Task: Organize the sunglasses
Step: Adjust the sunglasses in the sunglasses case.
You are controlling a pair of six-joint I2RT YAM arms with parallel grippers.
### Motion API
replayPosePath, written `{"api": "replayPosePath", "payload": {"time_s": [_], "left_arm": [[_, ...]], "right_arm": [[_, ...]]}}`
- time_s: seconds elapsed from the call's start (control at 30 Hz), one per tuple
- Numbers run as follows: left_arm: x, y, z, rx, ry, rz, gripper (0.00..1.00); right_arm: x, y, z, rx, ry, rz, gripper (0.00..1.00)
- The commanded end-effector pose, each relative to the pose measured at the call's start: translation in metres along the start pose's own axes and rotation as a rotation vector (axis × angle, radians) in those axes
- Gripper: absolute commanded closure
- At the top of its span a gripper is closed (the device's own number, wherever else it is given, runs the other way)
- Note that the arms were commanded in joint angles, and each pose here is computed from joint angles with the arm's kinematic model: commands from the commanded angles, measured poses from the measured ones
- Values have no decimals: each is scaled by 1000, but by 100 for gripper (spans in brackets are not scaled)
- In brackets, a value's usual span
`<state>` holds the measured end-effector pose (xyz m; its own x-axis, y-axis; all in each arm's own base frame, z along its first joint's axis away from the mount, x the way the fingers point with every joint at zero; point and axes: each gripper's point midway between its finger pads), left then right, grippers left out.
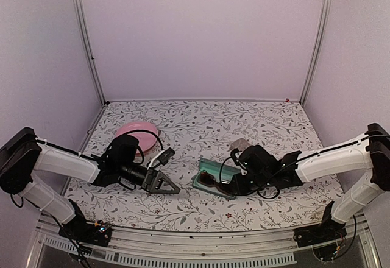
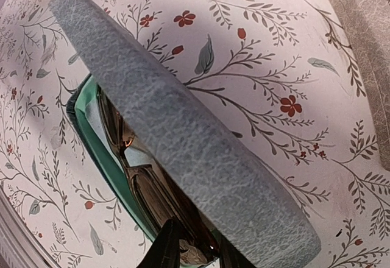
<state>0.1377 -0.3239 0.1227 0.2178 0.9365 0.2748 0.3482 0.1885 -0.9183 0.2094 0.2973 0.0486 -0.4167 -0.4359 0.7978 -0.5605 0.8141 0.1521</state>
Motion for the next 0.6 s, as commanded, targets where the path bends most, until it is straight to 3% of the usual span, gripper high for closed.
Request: {"api": "replayPosePath", "payload": {"time_s": [0.0,0.57], "left_arm": [[2,0,1,-9,-7,9,20],[2,2,0,-7,-14,2,20]], "right_arm": [[1,-3,-24,-2,-62,26,76],[10,-5,-22,-1,-59,30,63]]}}
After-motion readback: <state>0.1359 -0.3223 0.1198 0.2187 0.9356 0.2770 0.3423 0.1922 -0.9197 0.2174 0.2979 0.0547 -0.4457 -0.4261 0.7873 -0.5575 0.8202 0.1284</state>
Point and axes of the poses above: each gripper's point midway between its finger pads, its own x axis back along the fingers, its own y axis along the line the jaws close on, z = x × y, and after that the axes turned 10 degrees about x, right-handed
